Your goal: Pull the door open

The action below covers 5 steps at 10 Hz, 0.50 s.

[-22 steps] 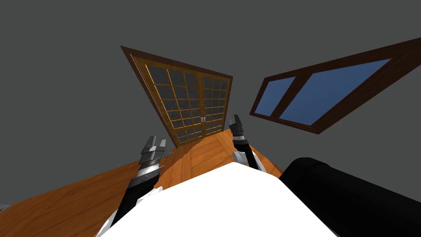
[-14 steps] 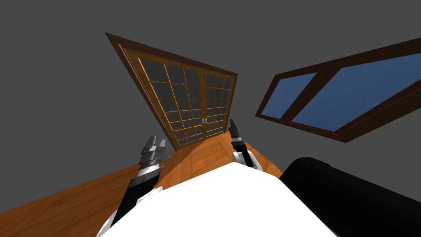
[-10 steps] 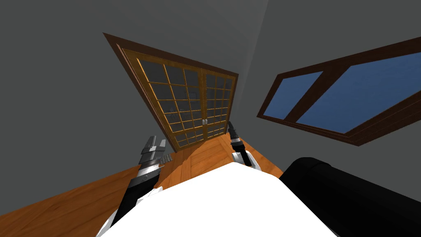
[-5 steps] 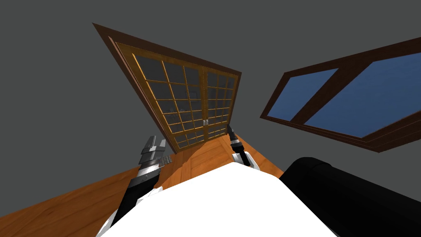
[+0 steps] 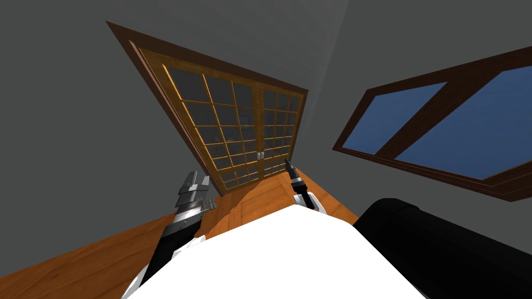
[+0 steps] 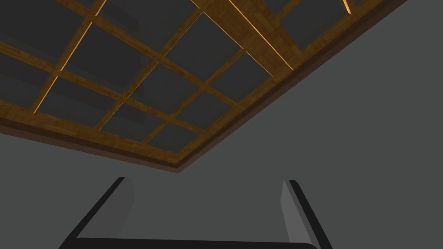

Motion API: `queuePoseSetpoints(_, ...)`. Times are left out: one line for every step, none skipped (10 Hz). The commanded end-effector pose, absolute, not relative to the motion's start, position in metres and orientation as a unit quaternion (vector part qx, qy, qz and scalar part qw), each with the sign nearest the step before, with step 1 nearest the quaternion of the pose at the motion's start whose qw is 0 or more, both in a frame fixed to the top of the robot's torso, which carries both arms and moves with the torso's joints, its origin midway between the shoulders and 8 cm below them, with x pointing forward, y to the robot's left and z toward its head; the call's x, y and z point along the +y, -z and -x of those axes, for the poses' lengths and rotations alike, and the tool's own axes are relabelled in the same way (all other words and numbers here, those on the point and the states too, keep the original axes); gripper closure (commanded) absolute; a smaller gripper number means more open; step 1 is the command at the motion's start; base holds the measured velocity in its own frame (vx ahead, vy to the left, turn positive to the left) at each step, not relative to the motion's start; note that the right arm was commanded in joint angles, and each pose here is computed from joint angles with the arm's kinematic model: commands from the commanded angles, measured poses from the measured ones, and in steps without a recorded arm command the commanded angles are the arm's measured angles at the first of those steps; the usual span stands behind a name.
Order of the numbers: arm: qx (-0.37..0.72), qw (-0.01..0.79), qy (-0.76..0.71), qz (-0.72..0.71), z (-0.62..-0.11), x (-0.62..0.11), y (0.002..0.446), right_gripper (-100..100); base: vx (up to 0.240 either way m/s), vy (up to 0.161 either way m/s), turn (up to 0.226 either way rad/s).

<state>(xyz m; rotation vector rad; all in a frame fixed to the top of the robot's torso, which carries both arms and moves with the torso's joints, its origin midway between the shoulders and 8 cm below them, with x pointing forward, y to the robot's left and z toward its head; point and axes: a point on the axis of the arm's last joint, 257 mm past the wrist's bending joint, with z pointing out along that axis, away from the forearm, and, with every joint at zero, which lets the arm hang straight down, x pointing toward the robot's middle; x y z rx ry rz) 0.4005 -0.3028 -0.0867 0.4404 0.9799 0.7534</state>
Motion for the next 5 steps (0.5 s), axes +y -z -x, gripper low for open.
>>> queuePoseSetpoints(0.468, 0.794, -0.333, -0.198, -0.403, -0.306, 0.100, -100, 0.103, 0.008, 0.016)
queuePoseSetpoints(0.475, 0.795, -0.323, -0.195, -0.404, -0.308, 0.108, -100, 0.103, 0.010, 0.014)
queuePoseSetpoints(0.482, 0.796, -0.313, -0.191, -0.406, -0.309, 0.116, -100, 0.100, 0.014, 0.019)
queuePoseSetpoints(0.489, 0.796, -0.303, -0.187, -0.407, -0.311, 0.123, -100, 0.090, 0.008, 0.017)
queuePoseSetpoints(0.497, 0.796, -0.293, -0.182, -0.408, -0.313, 0.131, -100, 0.087, 0.009, 0.015)
